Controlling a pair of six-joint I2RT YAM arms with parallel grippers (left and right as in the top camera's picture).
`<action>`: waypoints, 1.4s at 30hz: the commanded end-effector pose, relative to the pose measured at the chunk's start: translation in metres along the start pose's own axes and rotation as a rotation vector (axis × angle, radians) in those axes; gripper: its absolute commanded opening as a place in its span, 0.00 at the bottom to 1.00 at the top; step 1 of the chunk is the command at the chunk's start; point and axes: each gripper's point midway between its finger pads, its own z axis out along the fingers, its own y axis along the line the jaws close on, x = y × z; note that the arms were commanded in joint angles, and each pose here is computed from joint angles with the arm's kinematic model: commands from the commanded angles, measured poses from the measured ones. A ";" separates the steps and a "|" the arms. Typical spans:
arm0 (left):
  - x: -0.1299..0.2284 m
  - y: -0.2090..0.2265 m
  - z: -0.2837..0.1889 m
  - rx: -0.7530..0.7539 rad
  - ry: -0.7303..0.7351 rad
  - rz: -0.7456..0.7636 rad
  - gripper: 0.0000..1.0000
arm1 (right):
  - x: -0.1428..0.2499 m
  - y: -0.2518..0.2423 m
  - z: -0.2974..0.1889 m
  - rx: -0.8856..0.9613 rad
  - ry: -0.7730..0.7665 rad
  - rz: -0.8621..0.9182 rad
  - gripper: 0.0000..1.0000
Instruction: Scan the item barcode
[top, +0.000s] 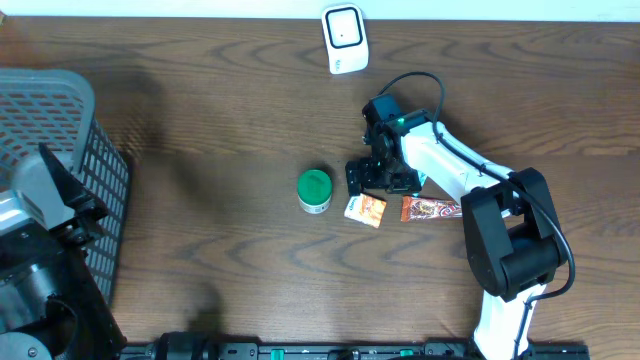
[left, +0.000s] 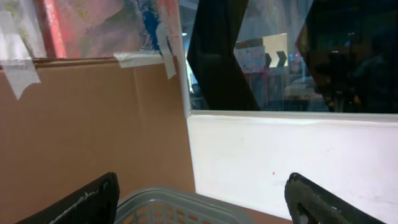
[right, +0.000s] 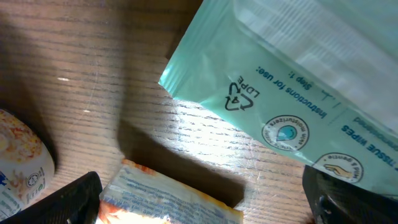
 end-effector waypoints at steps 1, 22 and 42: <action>0.000 -0.005 -0.001 0.033 -0.010 -0.016 0.85 | 0.015 -0.002 0.020 0.020 0.074 0.096 0.99; 0.012 -0.015 0.012 0.044 0.035 0.089 0.85 | 0.036 0.000 -0.001 0.114 0.154 0.346 0.99; 0.012 -0.015 0.012 0.044 0.034 0.089 0.85 | 0.053 0.005 0.026 0.260 0.064 0.290 0.99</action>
